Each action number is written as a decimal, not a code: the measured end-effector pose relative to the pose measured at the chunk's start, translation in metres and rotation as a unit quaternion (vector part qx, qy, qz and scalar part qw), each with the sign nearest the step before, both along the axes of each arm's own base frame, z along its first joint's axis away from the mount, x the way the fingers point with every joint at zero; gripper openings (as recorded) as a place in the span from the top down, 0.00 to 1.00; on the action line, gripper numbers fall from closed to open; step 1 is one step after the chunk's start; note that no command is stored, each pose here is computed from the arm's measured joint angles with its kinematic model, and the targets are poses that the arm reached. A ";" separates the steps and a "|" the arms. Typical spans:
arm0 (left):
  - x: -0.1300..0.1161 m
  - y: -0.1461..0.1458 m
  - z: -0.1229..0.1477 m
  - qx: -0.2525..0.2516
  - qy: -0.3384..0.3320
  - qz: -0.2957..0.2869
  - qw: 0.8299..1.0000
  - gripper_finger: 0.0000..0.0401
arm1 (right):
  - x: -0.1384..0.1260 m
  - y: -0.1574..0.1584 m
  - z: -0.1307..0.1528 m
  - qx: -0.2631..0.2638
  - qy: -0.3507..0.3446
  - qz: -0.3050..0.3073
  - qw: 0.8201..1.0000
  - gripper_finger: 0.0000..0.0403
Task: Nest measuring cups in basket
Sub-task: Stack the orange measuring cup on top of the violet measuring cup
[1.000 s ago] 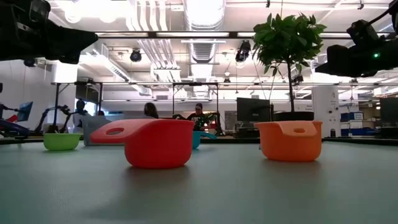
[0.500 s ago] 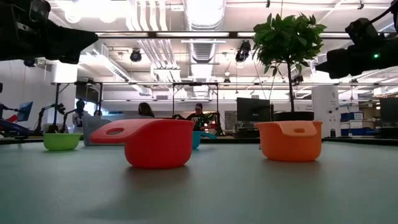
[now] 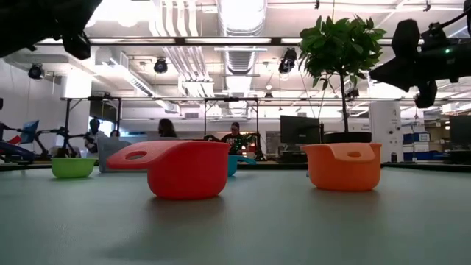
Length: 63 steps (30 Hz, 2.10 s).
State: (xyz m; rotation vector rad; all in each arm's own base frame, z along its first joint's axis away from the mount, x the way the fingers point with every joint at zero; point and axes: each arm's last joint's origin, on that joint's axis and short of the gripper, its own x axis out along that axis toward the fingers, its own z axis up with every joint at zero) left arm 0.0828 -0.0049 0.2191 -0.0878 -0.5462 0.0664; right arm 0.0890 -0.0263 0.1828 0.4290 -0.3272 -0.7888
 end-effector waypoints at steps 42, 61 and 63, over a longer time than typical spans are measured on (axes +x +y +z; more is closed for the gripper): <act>0.214 -0.049 0.089 -0.032 0.469 -0.082 0.879 0.91 | 0.001 0.019 0.027 -0.252 -0.046 0.283 0.924 0.93; 0.326 -0.070 0.023 0.037 0.596 -0.086 0.797 0.91 | 0.001 0.018 0.027 -0.249 -0.047 0.282 0.925 0.93; 0.333 -0.071 0.016 0.039 0.595 -0.086 0.798 0.91 | 0.001 0.018 0.027 -0.249 -0.047 0.282 0.925 0.93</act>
